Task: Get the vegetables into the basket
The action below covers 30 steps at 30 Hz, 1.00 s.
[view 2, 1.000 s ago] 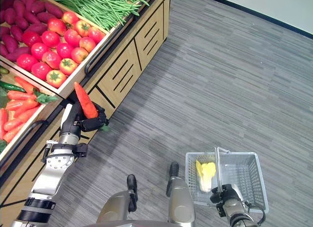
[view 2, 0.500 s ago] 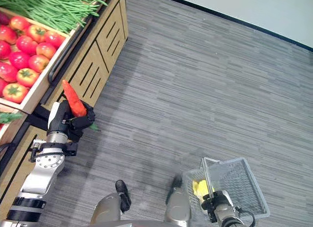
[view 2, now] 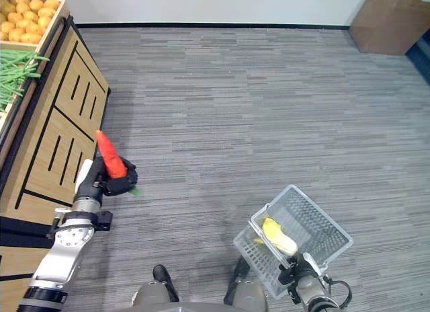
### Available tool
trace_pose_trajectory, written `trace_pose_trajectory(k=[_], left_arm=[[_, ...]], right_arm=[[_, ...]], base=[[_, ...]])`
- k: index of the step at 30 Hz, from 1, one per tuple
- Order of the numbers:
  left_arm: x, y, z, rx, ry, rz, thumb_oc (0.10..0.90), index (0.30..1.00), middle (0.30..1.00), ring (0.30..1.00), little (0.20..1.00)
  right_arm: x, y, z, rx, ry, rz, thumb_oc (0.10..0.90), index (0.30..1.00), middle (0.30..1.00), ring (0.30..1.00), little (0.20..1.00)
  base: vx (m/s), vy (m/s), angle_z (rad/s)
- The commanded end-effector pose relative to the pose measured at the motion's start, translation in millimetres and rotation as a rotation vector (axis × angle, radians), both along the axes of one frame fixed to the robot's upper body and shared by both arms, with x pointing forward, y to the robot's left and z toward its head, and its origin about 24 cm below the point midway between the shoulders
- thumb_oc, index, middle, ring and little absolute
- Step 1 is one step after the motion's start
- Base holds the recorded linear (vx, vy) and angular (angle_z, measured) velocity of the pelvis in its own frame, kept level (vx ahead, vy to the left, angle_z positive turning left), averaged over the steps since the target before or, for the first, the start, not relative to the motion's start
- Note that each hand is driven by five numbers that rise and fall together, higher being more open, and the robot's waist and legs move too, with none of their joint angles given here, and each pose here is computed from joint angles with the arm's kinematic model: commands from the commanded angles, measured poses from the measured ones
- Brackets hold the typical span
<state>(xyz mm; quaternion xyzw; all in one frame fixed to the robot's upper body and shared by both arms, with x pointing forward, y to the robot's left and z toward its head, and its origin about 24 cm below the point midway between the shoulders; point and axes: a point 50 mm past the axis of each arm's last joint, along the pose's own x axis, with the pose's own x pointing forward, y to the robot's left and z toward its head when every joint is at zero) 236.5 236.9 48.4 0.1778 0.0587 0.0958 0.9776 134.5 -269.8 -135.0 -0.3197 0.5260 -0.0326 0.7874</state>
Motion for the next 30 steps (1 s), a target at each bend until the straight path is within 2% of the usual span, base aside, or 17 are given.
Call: trace_pose_trajectory(k=[1, 6, 14, 17, 21, 30], left_arm=[[11.1, 7.7, 59.3, 0.08, -0.274, -0.032, 0.4, 0.3, 0.3, 0.3, 0.3], [11.8, 1.8, 50.6, 0.034, -0.262, -0.031, 0.4, 0.3, 0.3, 0.3, 0.3], [9.7, 4.6, 44.4, 0.121, -0.202, -0.066, 0.4, 0.3, 0.3, 0.3, 0.3], [7.2, 13.7, 42.6, 0.188, -0.167, -0.052, 0.4, 0.3, 0.3, 0.3, 0.3], [6.9, 13.2, 37.6, 0.216, -0.135, -0.067, 0.4, 0.3, 0.3, 0.3, 0.3], [10.0, 4.5, 25.9, 0.204, -0.085, -0.102, 0.4, 0.3, 0.3, 0.3, 0.3]], right_arm=[[11.8, 1.1, 4.7, -0.022, -0.039, 0.039, 0.4, 0.3, 0.3, 0.3, 0.3], [19.2, 0.5, 7.8, -0.031, -0.059, 0.059, 0.4, 0.3, 0.3, 0.3, 0.3], [21.4, -7.1, 10.3, -0.035, -0.081, -0.024, 0.4, 0.3, 0.3, 0.3, 0.3], [29.9, -3.1, 12.9, -0.016, -0.11, -0.036, 0.4, 0.3, 0.3, 0.3, 0.3], [33.8, 0.3, 13.5, -0.007, -0.121, -0.034, 0.4, 0.3, 0.3, 0.3, 0.3], [36.7, 5.7, 13.8, -0.001, -0.124, -0.007, 0.4, 0.3, 0.3, 0.3, 0.3]], base=[[-0.01, -0.123, 0.19], [-0.01, -0.002, -0.13], [0.07, 0.157, -0.42], [0.1, 0.318, -0.22], [0.05, 0.119, -0.34], [0.06, -0.003, 0.22]])
